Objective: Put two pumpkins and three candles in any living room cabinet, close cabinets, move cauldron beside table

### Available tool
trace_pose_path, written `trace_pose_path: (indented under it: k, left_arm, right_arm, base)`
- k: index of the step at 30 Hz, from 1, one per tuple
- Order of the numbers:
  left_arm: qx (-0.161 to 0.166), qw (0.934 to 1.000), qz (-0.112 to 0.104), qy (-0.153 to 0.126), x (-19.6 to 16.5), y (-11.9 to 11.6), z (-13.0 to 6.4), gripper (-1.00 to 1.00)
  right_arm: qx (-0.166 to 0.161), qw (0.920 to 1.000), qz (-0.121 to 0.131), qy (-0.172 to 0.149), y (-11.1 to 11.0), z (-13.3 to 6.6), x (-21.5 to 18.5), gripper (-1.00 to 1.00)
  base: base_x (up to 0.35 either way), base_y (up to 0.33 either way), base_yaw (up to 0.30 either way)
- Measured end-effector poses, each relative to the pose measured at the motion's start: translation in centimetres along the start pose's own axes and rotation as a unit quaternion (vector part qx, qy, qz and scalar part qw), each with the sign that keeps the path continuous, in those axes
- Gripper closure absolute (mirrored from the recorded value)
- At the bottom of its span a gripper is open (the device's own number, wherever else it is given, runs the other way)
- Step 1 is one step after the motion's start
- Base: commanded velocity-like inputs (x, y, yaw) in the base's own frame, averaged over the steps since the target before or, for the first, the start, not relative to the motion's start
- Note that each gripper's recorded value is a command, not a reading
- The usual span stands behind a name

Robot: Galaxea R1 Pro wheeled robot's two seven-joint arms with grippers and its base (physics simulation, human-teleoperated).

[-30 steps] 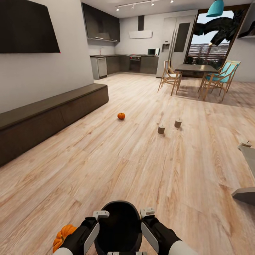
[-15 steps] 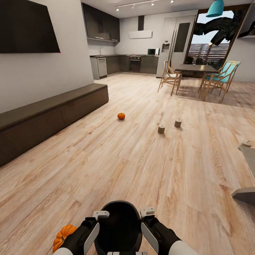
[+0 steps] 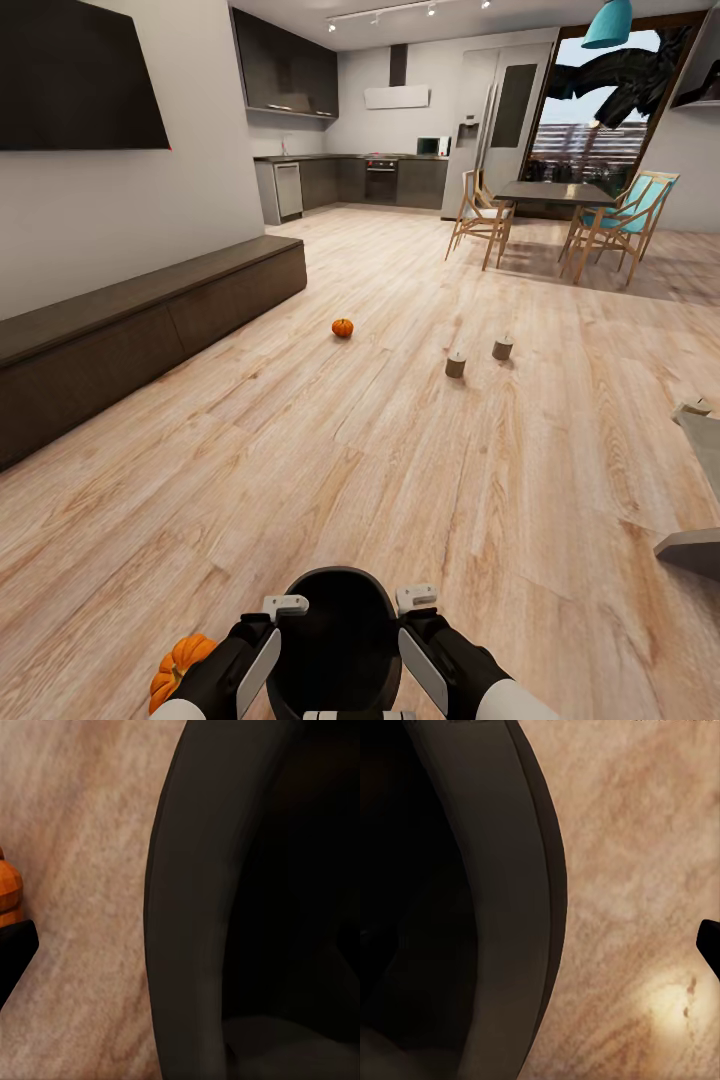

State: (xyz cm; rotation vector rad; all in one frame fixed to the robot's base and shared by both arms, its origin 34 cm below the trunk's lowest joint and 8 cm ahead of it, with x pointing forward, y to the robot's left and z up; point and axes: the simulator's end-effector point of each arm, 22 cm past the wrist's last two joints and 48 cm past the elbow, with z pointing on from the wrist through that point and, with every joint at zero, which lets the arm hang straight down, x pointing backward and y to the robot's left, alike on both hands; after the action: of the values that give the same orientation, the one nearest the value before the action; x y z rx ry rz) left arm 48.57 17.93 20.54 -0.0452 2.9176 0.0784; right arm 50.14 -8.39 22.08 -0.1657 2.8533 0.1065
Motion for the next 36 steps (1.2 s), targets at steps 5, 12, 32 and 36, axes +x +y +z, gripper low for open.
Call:
trace_pose_path:
  k: [5,12,32,36]
  left_arm:
    - [0.000,1.0000,0.000,0.000,0.00,0.00,0.00,-1.00]
    - [0.000,1.0000,0.000,0.000,-0.01,0.00,0.00,-1.00]
    - [0.005,1.0000,-0.007,0.001,0.13,-0.27,0.02,1.00]
    - [0.009,0.9999,-0.012,0.001,0.07,-0.47,0.00,1.00]
  right_arm:
    - [0.000,1.0000,0.000,0.000,0.00,0.00,-0.03,-1.00]
    - [0.000,1.0000,0.000,0.000,0.00,0.00,0.00,-1.00]
    - [-0.003,1.0000,0.004,0.000,0.14,0.00,-0.03,1.00]
    - [-0.005,1.0000,0.007,0.000,0.22,0.00,-0.02,1.00]
  base:
    - [0.000,0.000,0.000]
    - [0.000,0.000,0.000]
    - [0.000,0.000,0.000]
    - [0.000,0.000,0.000]
